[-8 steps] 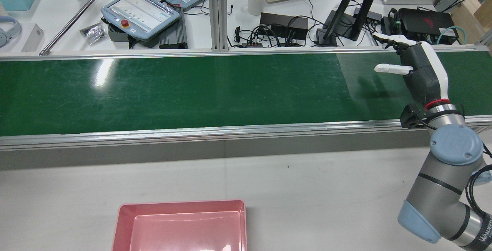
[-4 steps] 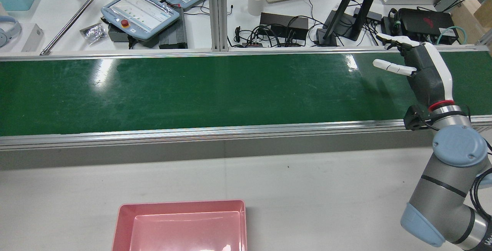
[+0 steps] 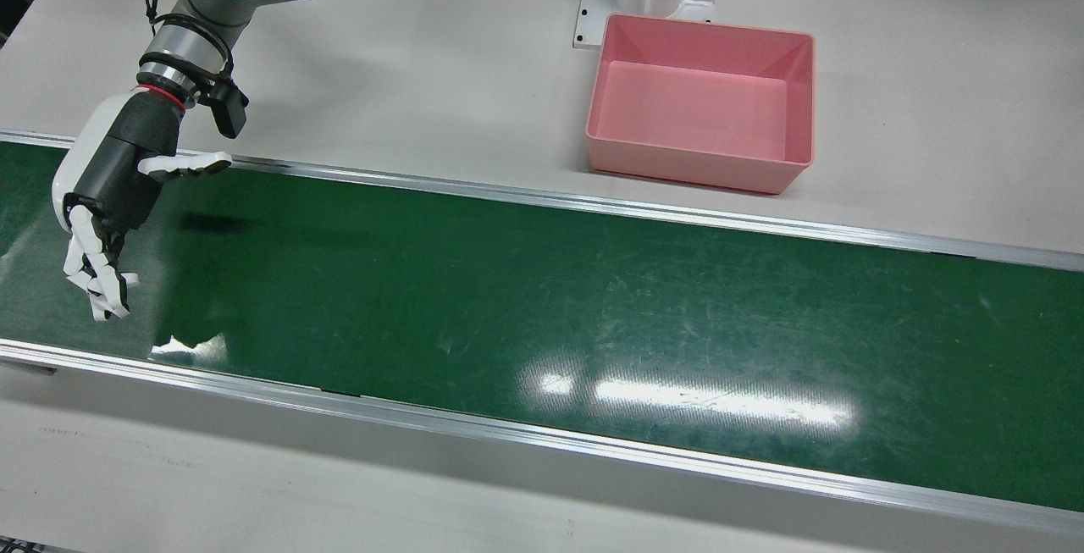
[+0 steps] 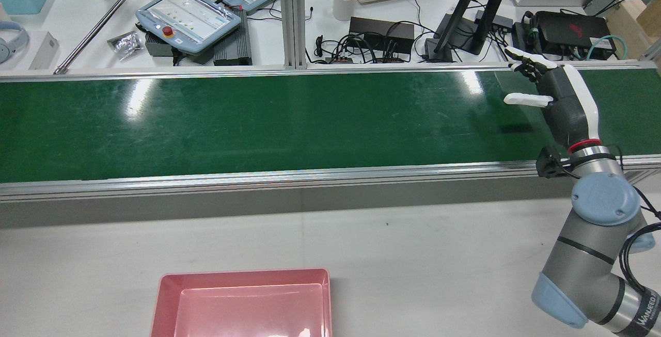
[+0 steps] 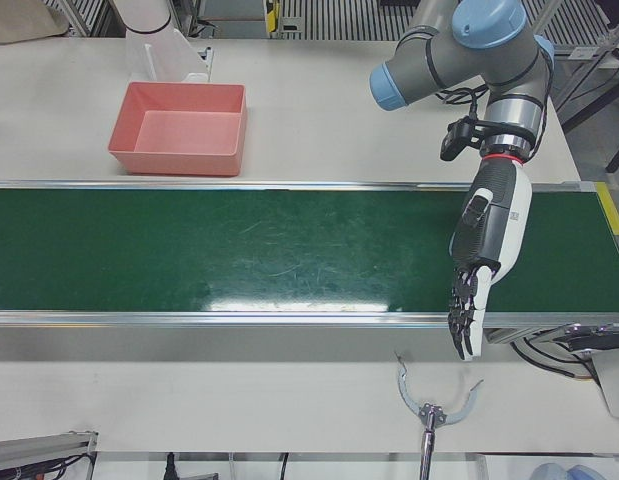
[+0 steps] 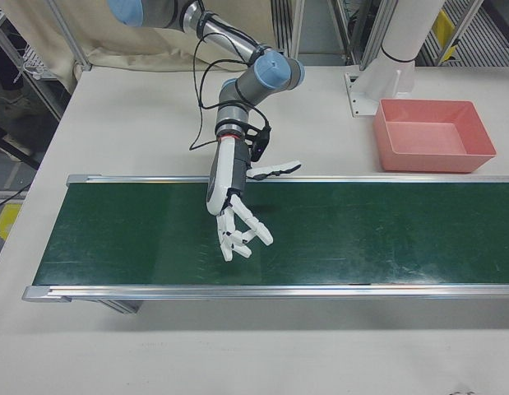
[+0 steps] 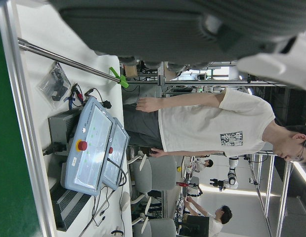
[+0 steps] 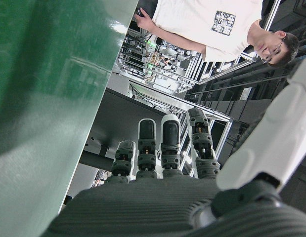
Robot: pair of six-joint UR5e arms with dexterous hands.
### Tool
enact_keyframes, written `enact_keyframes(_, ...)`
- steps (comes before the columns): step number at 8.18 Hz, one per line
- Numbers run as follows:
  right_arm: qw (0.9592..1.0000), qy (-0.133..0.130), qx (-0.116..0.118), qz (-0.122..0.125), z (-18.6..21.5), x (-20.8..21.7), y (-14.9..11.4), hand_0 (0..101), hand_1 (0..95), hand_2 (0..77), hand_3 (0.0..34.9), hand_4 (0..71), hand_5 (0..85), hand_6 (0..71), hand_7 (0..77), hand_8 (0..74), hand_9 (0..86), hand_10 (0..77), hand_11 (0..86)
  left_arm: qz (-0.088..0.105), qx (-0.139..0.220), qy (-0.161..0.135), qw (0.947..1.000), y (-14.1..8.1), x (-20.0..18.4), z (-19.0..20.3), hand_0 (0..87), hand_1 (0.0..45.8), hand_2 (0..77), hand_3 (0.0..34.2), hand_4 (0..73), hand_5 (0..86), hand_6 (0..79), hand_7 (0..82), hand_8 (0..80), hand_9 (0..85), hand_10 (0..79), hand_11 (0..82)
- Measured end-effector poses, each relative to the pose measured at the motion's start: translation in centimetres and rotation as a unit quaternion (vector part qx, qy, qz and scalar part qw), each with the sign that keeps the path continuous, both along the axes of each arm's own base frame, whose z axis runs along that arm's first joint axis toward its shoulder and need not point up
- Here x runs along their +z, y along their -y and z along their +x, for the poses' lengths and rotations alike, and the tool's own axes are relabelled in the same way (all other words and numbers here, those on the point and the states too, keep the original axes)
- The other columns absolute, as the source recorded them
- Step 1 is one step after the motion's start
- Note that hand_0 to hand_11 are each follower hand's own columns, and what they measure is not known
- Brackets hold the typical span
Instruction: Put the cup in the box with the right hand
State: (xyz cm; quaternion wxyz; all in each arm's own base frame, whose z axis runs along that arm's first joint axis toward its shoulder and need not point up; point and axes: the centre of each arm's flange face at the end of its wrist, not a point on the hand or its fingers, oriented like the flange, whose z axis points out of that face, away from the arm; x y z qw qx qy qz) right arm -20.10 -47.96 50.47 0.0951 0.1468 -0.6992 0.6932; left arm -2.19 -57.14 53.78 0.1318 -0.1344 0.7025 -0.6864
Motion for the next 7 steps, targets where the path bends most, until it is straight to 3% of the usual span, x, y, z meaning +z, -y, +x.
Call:
enact_keyframes(1,1.0000,-0.001,-0.001,-0.001,-0.23,0.26,0.04,44,0.5,1.1,0.0,12.0,3.8,13.6,60.5,14.7,31.1,10.4,14.7,0.000,0.000,0.000,1.0000,0.00,0.00,0.01,0.0,0.5,0.5,0.0,0.0,0.0,0.0,0.0,0.0,0.5,0.0,0.0)
enact_keyframes(7,1.0000,0.001,0.002,0.001,0.02,0.08,0.23,44,0.5,1.1,0.0,13.6,3.8,13.6,60.5,14.7,31.1,10.9,16.9,0.000,0.000,0.000,1.0000,0.00,0.00,0.02,0.0,0.5,0.5,0.0,0.0,0.0,0.0,0.0,0.0,0.5,0.0,0.0)
